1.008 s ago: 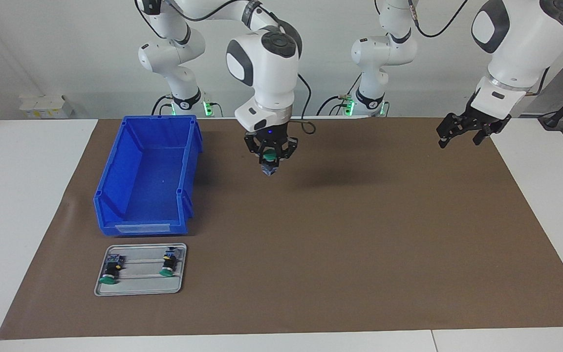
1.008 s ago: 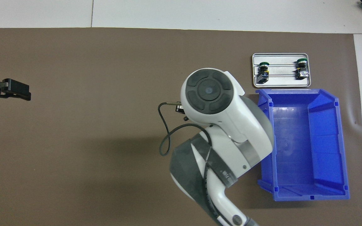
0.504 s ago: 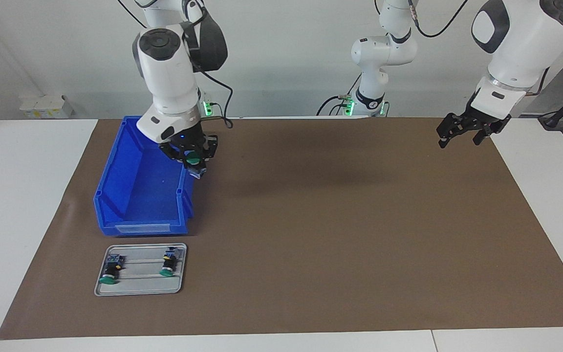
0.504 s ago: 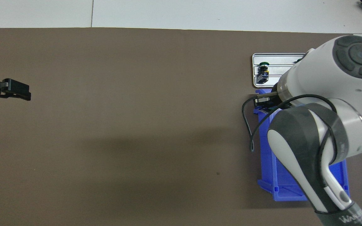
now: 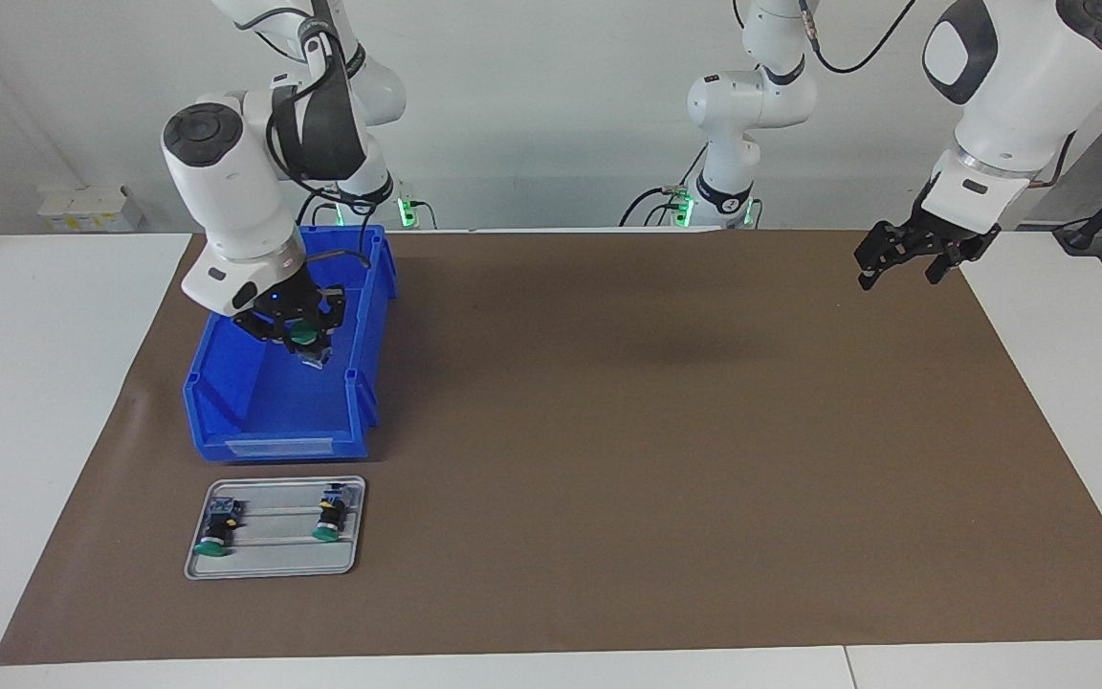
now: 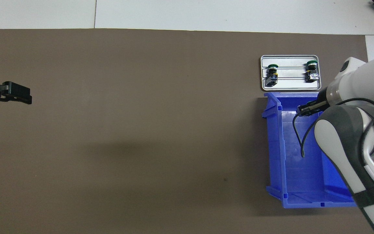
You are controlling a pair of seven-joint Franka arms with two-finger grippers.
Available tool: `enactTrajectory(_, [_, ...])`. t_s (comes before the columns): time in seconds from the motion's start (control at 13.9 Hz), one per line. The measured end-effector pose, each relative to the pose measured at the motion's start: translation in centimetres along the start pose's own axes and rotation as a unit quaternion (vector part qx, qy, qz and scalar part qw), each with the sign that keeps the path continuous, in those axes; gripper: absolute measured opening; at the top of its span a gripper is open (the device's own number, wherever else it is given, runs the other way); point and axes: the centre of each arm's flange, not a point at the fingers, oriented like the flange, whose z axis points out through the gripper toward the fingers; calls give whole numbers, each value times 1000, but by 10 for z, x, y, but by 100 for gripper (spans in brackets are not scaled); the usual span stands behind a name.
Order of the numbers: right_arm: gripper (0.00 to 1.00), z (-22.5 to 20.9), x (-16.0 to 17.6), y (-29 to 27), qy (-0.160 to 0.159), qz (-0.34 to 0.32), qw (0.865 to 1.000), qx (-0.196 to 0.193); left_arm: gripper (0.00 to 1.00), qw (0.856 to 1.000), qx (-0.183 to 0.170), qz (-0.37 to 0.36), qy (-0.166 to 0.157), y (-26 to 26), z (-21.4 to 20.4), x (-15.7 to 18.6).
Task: Place and press button with both arms
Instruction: 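Carry the button with the right gripper over the blue bin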
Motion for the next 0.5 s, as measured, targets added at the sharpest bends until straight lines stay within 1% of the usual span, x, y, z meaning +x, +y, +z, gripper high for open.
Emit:
enactTrajectory(0.29, [45,43,-6,18,4,-30,1000,0,100,1000,0,0,0,0,0,0])
enactTrajectory(0.5, [45,78,-2,27,10,-30,1000,-1,100,1000,0,0,0,0,0,0])
